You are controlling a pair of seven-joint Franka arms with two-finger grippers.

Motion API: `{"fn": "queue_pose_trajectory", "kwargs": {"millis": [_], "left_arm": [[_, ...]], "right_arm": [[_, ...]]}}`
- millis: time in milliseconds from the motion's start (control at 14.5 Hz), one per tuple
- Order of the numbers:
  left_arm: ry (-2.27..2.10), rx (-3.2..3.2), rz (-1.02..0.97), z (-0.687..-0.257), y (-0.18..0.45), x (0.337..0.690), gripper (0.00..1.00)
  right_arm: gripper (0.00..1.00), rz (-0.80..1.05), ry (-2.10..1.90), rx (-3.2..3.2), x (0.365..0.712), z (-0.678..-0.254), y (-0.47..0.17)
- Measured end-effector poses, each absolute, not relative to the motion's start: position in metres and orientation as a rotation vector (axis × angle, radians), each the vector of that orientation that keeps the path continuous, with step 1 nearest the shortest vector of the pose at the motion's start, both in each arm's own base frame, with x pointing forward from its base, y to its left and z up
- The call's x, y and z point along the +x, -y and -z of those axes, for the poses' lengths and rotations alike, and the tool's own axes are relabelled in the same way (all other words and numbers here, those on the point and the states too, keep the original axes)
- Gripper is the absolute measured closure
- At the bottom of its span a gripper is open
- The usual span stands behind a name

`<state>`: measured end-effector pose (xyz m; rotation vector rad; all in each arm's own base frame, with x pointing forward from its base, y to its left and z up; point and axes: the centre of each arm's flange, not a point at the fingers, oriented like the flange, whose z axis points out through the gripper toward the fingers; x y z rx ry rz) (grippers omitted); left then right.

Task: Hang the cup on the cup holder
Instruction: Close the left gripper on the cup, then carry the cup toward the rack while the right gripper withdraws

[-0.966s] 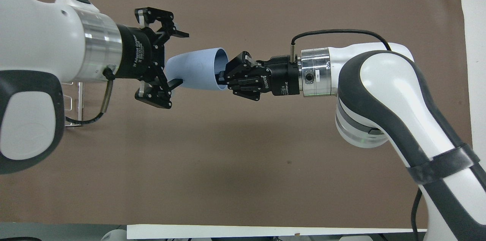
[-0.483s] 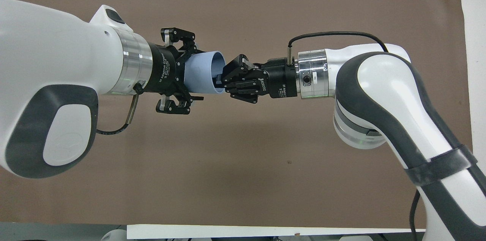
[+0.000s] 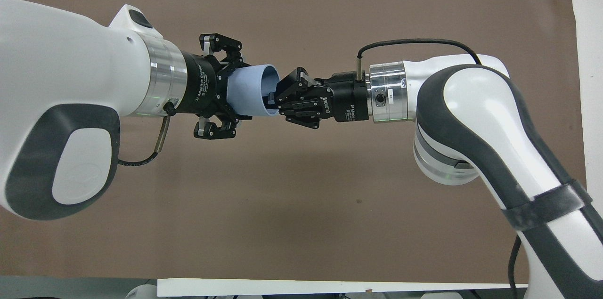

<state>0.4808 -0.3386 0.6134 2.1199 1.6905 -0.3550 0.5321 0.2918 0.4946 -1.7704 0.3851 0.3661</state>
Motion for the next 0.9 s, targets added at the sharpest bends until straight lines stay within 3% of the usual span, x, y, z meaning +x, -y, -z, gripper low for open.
{"fn": "queue_pose_trajectory", "kwargs": {"millis": [69, 138, 483, 690, 897], "left_arm": [[-1.690, 2.121, 0.355, -0.614, 0.338, 0.481, 0.22], [-1.678, 2.138, 0.356, -0.613, 0.338, 0.480, 0.22], [-1.708, 2.187, 0.373, -0.609, 0.310, 0.490, 0.22], [-1.786, 2.277, 0.304, -0.599, 0.281, 0.496, 0.22], [-1.892, 2.418, 0.121, -0.589, 0.245, 0.502, 0.22]], "right_arm": [[0.95, -0.366, -0.385, -1.770, 0.532, -0.495, -0.292], [0.88, -0.366, -0.383, -1.767, 0.532, -0.496, -0.292], [0.36, -0.337, -0.398, -1.763, 0.539, -0.501, -0.278], [0.04, -0.236, -0.342, -1.970, 0.552, -0.502, -0.237], [0.00, -0.083, -0.275, -2.248, 0.562, -0.517, -0.175]]}}
